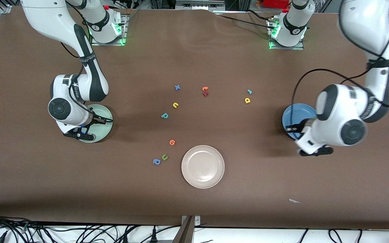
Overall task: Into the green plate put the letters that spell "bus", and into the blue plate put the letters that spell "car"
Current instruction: 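Release the s onto the green plate while the left gripper releases the c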
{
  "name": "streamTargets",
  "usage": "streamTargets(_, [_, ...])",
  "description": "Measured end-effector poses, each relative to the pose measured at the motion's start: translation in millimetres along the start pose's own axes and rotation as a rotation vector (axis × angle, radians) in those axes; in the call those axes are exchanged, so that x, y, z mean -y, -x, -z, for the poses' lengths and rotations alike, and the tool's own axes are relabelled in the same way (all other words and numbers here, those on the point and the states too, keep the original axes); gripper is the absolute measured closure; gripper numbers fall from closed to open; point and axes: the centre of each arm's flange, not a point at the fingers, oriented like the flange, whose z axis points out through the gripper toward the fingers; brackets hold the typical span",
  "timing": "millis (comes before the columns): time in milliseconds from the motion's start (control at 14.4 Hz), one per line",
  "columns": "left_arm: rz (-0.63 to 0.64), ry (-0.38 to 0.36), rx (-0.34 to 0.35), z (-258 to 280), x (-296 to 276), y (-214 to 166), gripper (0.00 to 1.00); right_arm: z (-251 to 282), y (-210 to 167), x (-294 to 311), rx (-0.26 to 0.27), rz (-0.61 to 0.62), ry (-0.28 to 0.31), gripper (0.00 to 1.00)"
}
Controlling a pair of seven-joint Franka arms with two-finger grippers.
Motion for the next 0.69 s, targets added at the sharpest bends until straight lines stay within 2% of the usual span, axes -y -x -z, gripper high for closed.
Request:
streamTargets(208, [-0.035,-0.046,0.086,-44,50,4,0.71,-8,0,0,0.008,0.003,0.007,0.5])
streamTargets(485, [-0.058,-0.042,0.052,-103,53,6,0.71,10,1,12,0.002,0.01,-0.009,0.09])
streamTargets(554, [-0.063,-0.041,0.038,-119,51,8,0.71,20,4,21,0.003,0.005,-0.02,0.02])
streamTargets(624, [-0.065,-0.04,0.031,-131,50,10,0.71,32,7,34,-0.002,-0.012,-0.033,0.01])
streamTargets(693, [-0.066,-0.039,0.03,-139,50,12,0.67,42,13,50,-0.008,-0.036,-0.049,0.01])
